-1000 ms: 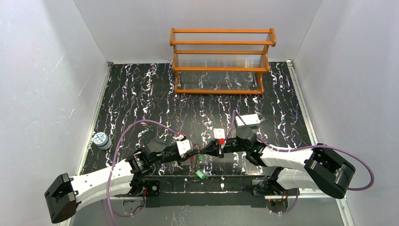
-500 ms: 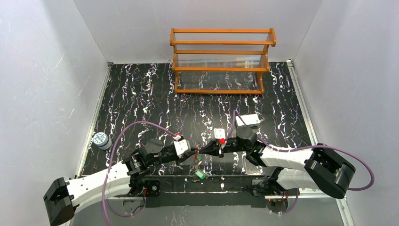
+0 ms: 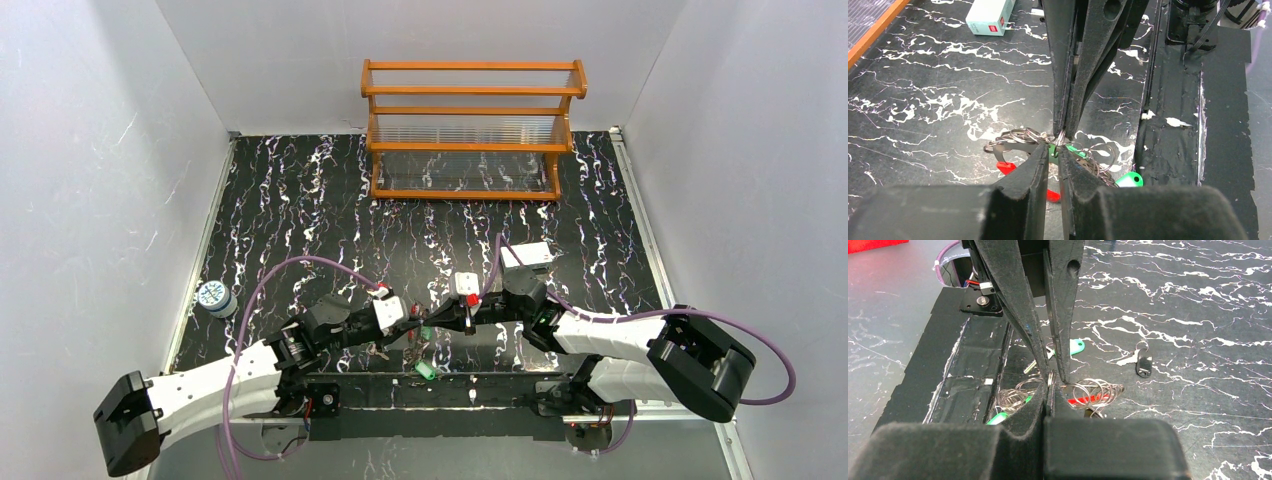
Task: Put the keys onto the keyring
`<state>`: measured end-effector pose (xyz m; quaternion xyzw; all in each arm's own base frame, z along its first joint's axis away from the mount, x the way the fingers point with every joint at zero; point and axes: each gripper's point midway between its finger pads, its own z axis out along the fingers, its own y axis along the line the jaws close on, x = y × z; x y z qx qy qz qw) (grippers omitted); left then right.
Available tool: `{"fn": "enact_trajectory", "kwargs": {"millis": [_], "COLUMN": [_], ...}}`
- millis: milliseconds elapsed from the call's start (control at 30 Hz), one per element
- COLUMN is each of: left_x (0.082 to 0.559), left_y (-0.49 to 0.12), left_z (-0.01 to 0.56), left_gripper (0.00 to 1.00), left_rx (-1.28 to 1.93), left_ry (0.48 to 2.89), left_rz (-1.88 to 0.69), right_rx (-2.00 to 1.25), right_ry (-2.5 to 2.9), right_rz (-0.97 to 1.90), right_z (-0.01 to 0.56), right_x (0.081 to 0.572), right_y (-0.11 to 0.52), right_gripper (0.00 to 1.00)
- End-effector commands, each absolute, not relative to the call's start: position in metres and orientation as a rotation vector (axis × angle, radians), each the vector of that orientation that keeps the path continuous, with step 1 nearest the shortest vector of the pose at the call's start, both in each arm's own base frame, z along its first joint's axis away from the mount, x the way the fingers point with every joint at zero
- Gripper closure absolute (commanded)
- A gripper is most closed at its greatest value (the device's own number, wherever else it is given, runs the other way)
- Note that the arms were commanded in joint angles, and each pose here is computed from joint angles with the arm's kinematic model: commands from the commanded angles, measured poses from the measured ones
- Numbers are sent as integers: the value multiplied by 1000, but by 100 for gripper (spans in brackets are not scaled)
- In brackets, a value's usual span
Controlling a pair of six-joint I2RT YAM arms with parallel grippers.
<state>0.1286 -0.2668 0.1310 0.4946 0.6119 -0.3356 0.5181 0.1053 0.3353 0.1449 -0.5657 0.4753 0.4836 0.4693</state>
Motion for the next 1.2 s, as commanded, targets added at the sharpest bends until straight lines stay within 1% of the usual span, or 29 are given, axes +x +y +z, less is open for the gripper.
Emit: {"fn": "enact_trajectory", "kwargs": {"millis": [0, 133, 300, 333, 433, 500, 533, 633, 733, 800, 833, 1033, 1167], "left_x": [126, 126, 125, 125, 126, 128, 129, 134, 139, 144, 146, 164, 168], "left_y": [-269, -270, -269, -269, -268, -267, -267, -265, -262, -259, -257, -232, -208], "left_z": [131, 134, 134, 135, 138, 142, 145, 154, 166, 175, 180, 208, 221], "left_gripper": [91, 100, 100, 100, 100, 100, 100, 100, 100, 100, 100, 100, 100], "left_rx": [1203, 1199, 1196, 1192, 1182, 1169, 1161, 1113, 1062, 1023, 1001, 866, 828], "left_ry": [1447, 1435, 1434, 1435, 1438, 1442, 1442, 1456, 1470, 1482, 1494, 1571, 1607], "left_rz": [-819, -820, -825, -827, -820, -812, -809, -799, -784, -768, -760, -630, -533], "right_rx": [-1351, -1352, -1347, -1345, -1312, -1276, -1256, -1201, -1158, -1093, -1059, -914, -857], "right_ry": [1016, 1022, 1034, 1040, 1062, 1070, 1073, 1098, 1153, 1217, 1248, 1373, 1472], "right_rz": [1191, 1193, 1187, 1182, 1148, 1118, 1101, 1056, 1022, 1009, 1005, 1024, 1038], "right_z": [186, 184, 184, 184, 187, 192, 196, 205, 209, 215, 217, 220, 212], "right_x": [106, 106, 107, 108, 114, 119, 122, 131, 139, 148, 153, 167, 174], "right_y": [345, 344, 344, 344, 341, 338, 336, 332, 328, 326, 326, 325, 329], "right_gripper": [99, 99, 99, 96, 67, 50, 44, 26, 14, 3, 2, 1, 4]}}
